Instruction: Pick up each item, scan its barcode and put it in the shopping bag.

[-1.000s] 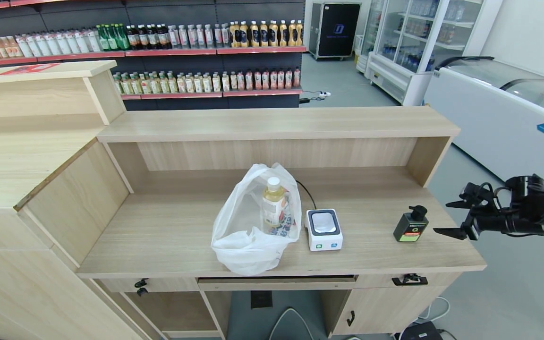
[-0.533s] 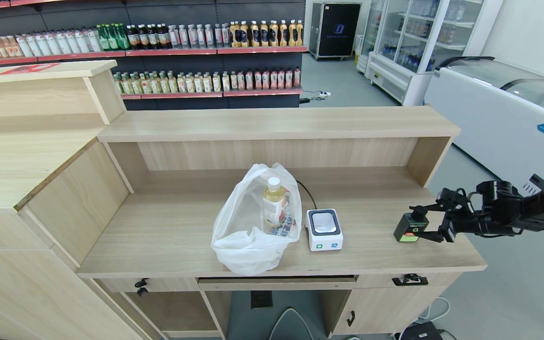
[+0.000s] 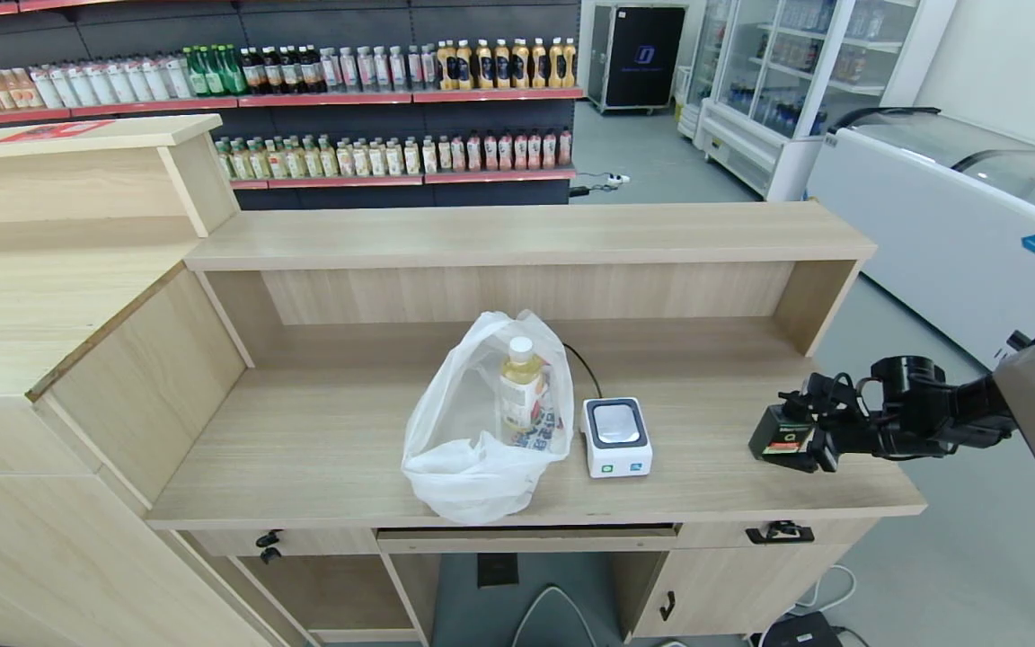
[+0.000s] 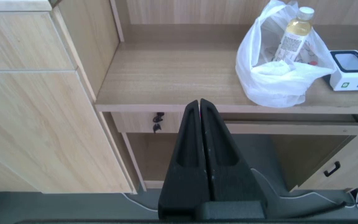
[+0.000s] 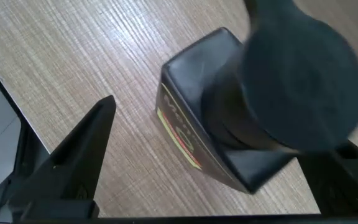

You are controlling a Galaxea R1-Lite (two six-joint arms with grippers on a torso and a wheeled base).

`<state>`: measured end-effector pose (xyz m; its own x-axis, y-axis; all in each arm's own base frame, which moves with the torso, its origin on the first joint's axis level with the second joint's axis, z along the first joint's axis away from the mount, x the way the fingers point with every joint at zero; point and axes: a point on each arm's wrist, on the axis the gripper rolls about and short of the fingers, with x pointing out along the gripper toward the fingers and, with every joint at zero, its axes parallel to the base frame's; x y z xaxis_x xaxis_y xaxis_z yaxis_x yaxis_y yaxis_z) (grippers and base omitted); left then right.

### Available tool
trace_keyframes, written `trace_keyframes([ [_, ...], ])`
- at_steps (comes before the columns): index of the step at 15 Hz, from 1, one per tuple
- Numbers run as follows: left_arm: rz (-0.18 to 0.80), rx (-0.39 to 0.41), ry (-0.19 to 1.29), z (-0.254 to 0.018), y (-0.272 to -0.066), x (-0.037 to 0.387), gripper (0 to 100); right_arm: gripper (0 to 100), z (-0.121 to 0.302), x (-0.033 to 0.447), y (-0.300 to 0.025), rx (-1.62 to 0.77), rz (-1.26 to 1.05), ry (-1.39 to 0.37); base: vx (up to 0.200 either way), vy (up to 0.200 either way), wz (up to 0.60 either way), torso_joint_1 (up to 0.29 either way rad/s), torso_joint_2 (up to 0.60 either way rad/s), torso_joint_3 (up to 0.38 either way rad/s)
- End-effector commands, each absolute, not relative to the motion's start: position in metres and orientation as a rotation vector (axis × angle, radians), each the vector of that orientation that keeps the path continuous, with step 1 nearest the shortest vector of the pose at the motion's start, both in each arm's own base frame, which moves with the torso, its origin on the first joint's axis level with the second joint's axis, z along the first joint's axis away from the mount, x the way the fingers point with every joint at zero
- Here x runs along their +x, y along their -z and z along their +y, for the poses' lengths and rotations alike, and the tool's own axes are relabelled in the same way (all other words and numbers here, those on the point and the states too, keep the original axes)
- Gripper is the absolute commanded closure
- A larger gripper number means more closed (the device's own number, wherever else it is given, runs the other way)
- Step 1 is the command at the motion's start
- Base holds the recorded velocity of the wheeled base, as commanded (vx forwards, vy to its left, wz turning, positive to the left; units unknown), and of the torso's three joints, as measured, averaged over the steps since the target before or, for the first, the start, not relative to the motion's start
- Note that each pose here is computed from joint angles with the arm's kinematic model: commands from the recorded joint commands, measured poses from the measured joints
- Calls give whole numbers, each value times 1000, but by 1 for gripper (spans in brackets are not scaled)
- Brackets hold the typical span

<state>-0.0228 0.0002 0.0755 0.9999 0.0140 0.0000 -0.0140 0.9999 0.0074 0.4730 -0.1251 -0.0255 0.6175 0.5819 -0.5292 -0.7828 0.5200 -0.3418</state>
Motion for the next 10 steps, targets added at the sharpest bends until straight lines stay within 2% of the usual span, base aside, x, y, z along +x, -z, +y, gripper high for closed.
trace_keyframes([
  [1,0,8,-15,0,-75,-23,100,100,-123,474,32,-592,376,-850,0,0,0,0,0,0],
  [6,0,8,-15,0,-75,-23,100,100,-120,476,31,-620,365,-853,0,0,0,0,0,0],
  [8,0,8,-15,0,-75,-23,100,100,-123,477,3,-688,306,-831,0,0,0,0,0,0],
  [10,0,8,-15,0,-75,-23,100,100,-145,463,-49,-798,226,-750,0,0,0,0,0,0],
])
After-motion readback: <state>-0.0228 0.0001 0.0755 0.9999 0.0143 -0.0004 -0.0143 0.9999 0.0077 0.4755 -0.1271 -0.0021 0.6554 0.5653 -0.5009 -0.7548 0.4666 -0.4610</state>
